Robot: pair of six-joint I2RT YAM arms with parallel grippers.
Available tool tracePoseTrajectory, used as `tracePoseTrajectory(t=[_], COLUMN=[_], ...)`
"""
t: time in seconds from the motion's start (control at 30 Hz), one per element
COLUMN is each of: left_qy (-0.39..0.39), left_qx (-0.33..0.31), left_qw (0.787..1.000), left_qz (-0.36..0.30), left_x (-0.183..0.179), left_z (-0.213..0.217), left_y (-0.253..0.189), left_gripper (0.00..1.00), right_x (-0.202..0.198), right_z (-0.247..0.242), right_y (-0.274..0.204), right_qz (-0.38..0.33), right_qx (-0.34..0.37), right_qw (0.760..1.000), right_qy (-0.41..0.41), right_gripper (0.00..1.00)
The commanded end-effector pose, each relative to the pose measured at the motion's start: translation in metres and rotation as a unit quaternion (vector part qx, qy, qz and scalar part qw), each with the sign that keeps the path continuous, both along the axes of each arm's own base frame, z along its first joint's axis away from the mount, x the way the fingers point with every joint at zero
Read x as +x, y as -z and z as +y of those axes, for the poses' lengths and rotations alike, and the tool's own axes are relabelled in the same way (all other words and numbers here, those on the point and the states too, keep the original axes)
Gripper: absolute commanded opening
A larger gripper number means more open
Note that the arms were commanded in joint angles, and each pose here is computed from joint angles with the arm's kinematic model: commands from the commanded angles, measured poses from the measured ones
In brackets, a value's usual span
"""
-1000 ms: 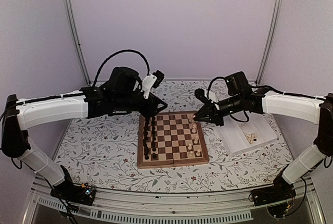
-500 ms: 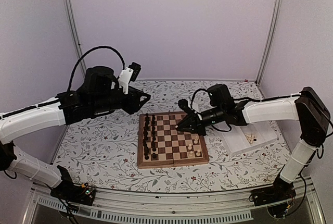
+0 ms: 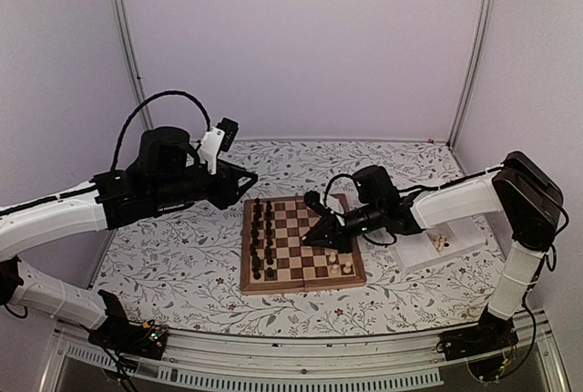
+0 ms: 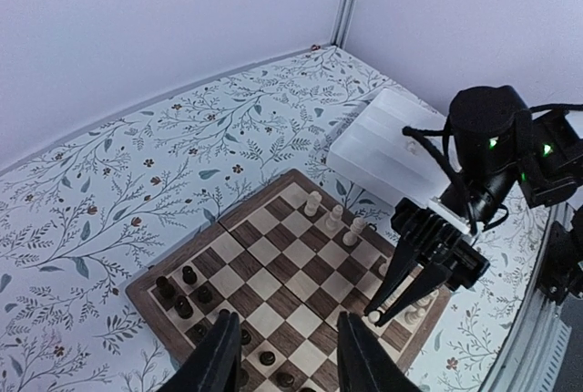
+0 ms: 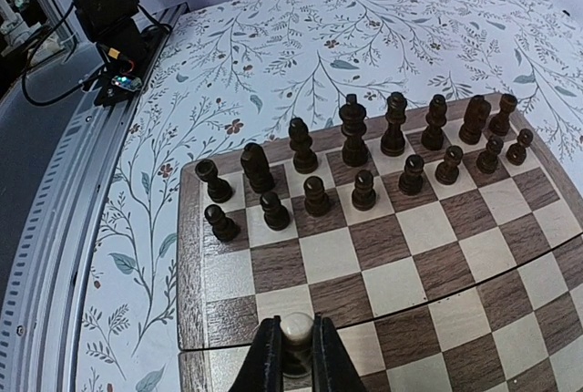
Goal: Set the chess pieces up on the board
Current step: Place the chess piece on the chessboard.
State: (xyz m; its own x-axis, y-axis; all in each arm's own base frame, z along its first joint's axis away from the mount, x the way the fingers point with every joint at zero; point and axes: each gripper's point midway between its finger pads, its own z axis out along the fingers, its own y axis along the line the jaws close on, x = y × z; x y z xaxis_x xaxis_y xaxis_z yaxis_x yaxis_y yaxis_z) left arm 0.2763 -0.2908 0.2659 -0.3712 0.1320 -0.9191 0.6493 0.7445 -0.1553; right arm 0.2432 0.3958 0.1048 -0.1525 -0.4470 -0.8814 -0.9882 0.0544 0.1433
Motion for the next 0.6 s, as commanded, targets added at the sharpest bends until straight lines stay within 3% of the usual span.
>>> tracePoseTrajectory(t=[0.0,0.57], left_qy=[0.004,0.015], left_qx=[-0.017,-0.021], left_qw=[1.000,1.000], left_qz=[-0.003,0.012], left_x=[-0.003,-0.010], left_z=[0.002,-0.001], left_y=[-0.004,0.011], left_gripper=[0.39,0.38], right_x=[0.006,0.006], right_z=[0.003,0.009], right_y=[0.009,0.029], right_qz=[0.009,0.028], right_qx=[-0.005,-0.034], right_qw=[1.000,0.999], right_qy=[0.012,0.010], right_gripper=[0.06,0.10])
